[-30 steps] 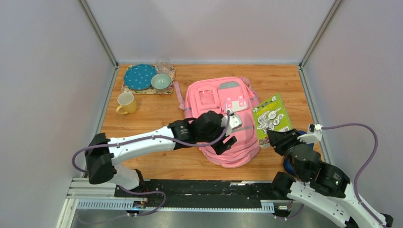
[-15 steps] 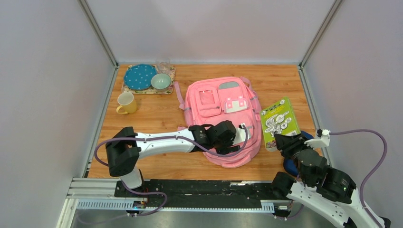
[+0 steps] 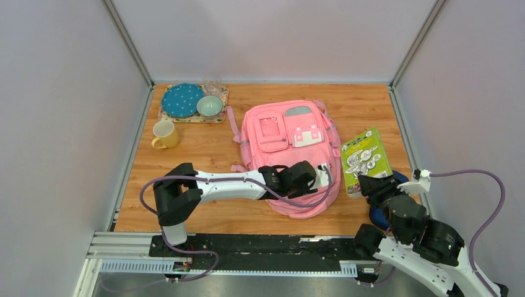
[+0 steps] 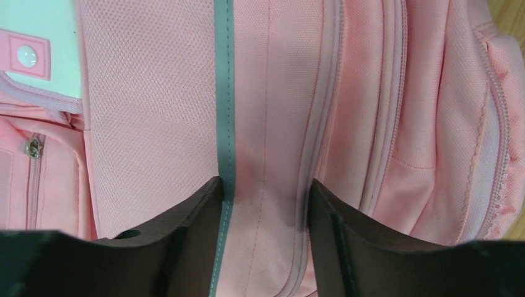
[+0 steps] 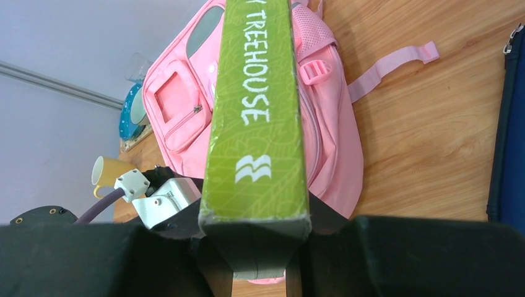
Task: Pack the student bag
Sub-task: Place the book in the student bag.
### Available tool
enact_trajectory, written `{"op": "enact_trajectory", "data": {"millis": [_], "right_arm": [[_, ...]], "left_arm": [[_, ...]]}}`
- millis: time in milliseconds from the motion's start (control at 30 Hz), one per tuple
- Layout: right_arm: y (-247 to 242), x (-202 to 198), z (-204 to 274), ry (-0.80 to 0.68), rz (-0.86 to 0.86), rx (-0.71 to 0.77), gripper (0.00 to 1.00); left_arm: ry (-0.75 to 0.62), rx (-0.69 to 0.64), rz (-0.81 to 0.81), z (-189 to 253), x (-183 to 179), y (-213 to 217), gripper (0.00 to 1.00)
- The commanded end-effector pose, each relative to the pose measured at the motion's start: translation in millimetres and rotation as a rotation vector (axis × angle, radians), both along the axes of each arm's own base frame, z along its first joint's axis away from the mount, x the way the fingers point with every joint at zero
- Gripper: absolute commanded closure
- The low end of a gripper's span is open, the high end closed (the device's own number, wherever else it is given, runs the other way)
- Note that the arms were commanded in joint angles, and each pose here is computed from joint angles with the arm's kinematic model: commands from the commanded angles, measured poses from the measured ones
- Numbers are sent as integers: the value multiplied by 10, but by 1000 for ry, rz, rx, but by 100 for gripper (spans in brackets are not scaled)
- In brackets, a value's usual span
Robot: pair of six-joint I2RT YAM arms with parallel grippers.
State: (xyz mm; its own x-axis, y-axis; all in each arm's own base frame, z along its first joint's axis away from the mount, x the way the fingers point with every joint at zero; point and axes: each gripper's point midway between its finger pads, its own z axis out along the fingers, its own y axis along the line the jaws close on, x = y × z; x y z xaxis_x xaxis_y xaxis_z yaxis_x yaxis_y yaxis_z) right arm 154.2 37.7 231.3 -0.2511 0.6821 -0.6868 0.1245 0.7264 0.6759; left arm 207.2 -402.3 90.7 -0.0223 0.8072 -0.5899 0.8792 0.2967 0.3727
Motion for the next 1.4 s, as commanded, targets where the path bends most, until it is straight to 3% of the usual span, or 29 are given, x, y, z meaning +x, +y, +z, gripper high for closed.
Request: {"op": "enact_trajectory", "data": {"millis": [0,100,167,200,467,800,1100,1367], "right_arm": [[-62,51,242,-76,-58,99,99],[-66,47,243,-76,-58,102,99],[-66,42,240,-75,-56,106,99],[-69,40,238,-75,-56,104,99],[-115,-8,238,-60,-53,108,99],[-280,-140,132,-21,-66,120,100],[-130,-234,18,35,12,189,100],[75,-366,-258,146,75,333,100]], "left_arm": [[-91,-15,43,83,160,-79,59],[-117,-7,78,104,207,-31,83],[-110,-16,75,110,189,-27,91],[-111,-33,78,154,188,-36,100],[-124,-126,80,475,169,-52,100],[-176,-323,222,1227,266,121,100],[58,-586,359,1684,420,335,100],[140,-678,399,1904,429,351,100]]}}
